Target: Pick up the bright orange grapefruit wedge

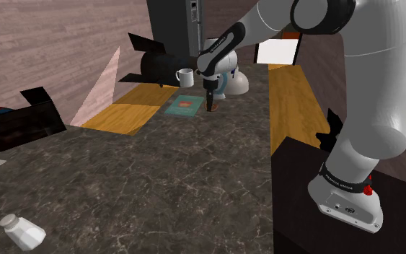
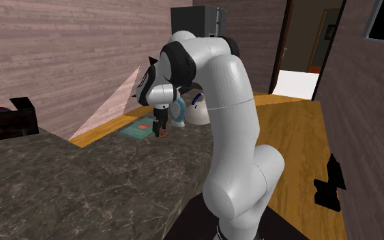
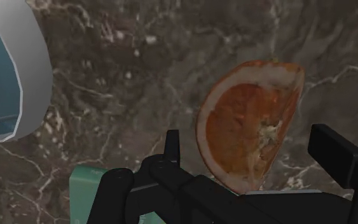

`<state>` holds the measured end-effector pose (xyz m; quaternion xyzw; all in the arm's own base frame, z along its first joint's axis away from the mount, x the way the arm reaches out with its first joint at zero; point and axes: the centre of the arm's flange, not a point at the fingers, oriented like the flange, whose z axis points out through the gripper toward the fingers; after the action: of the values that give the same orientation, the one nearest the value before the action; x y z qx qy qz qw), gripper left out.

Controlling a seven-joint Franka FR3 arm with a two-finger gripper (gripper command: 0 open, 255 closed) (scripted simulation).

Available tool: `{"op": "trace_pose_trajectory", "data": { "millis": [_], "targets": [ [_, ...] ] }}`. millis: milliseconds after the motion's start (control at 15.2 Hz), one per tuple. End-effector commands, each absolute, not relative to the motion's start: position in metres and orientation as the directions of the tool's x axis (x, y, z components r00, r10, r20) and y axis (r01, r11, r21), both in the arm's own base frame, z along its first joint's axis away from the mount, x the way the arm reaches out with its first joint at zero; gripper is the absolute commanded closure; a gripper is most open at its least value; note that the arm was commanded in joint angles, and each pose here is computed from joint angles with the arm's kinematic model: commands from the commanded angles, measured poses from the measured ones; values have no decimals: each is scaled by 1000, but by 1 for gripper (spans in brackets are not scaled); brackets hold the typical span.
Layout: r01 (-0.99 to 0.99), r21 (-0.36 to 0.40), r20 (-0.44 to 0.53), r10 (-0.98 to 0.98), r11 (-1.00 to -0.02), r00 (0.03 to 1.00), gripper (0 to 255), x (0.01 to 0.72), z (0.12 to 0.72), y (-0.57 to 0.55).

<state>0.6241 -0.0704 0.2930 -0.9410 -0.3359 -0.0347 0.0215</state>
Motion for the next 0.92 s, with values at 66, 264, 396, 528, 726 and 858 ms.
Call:
{"op": "trace_pose_trajectory", "data": {
  "millis": [66,264,396,528,726,858],
  "targets": [
    [634,-17,80,631,-773,772,255,624,289,-69],
    [634,-17,80,631,-773,772,255,624,289,-69],
    [634,-17,80,631,-773,772,255,624,289,-69],
    [634,-17,80,631,-773,772,255,623,289,-69],
    [634,-17,80,631,-773,772,255,624,294,-70],
    [634,-17,80,631,-773,772,255,624,305,-70]
  ]
}}
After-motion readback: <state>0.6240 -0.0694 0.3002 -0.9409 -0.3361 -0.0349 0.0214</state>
